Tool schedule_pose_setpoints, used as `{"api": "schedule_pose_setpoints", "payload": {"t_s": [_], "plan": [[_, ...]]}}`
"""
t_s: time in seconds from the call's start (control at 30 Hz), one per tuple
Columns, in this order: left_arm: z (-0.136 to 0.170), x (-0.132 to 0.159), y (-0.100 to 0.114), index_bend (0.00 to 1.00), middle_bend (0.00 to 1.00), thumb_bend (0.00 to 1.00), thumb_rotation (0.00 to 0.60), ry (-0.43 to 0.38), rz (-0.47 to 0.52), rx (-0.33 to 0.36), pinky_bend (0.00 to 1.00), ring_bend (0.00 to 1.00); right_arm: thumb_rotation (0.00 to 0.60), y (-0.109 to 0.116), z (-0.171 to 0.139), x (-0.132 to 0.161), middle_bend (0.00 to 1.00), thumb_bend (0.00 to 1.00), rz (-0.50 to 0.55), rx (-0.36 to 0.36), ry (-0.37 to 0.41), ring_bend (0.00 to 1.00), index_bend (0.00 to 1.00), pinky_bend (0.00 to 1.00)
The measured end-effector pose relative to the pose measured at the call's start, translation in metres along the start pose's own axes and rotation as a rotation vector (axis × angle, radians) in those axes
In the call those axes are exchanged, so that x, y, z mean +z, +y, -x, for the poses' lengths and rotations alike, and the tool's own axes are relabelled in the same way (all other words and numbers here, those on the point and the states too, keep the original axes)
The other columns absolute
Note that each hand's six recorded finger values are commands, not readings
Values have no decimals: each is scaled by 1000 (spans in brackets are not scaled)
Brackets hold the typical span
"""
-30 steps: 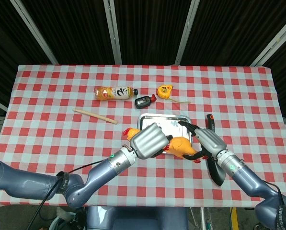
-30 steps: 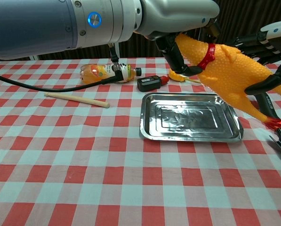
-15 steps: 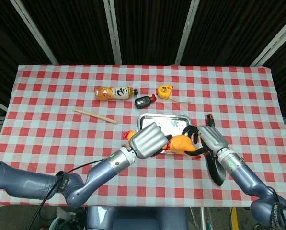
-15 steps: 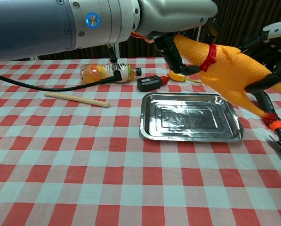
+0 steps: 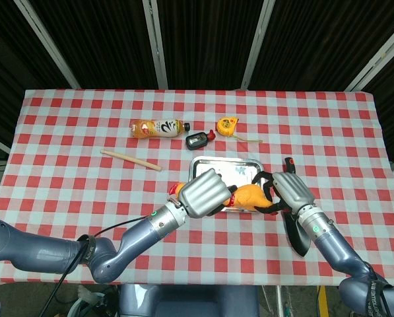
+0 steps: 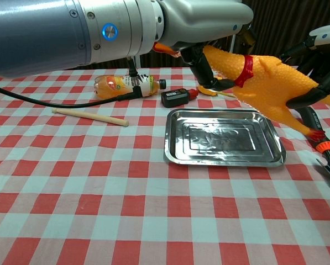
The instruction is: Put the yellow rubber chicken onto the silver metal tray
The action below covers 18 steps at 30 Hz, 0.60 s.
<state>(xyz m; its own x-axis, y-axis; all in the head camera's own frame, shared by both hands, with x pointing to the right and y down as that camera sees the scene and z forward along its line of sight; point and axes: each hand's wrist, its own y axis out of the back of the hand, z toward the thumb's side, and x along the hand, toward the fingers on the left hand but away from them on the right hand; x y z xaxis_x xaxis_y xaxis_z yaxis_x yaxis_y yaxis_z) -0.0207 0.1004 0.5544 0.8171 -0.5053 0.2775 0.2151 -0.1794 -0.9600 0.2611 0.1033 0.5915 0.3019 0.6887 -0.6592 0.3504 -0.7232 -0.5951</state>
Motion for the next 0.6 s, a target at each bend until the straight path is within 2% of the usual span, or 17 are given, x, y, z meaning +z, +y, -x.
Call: {"api": "schedule_pose_setpoints", "payload": {"t_s": [0.1, 0.17, 0.33, 0.37, 0.43, 0.5, 0.6], "plan": [[0, -1, -2, 596, 715, 644, 600, 5, 2, 0, 726, 647, 600, 1, -2, 1, 886, 801, 1, -13, 2, 871, 961, 958], [-1, -2, -3, 597, 715, 644, 600, 7, 1, 0, 726, 647, 600, 1, -3, 2, 800, 789, -1, -16, 9, 768, 844, 885], [-3, -5, -4, 597, 715, 643, 600, 17, -7, 7, 726, 647, 600, 2, -9, 6, 452, 635, -11, -7, 42, 392, 343, 591], [-3, -6, -4, 598, 715, 642, 600, 19, -10, 10, 726, 647, 600, 2, -11, 6, 384, 573, -11, 0, 48, 319, 224, 516], [-4, -7, -5, 598, 715, 643, 600, 25, -15, 14, 726, 647, 600, 1, -14, 7, 280, 430, -14, 26, 63, 207, 62, 410], [-5, -8, -5, 598, 715, 643, 600, 29, -22, 16, 726, 647, 600, -1, -18, 7, 210, 315, -21, 57, 76, 140, 0, 354], [-6, -8, -6, 598, 715, 643, 600, 33, -34, 21, 726, 647, 600, -1, -22, 7, 184, 284, -34, 96, 90, 114, 0, 340]]}}
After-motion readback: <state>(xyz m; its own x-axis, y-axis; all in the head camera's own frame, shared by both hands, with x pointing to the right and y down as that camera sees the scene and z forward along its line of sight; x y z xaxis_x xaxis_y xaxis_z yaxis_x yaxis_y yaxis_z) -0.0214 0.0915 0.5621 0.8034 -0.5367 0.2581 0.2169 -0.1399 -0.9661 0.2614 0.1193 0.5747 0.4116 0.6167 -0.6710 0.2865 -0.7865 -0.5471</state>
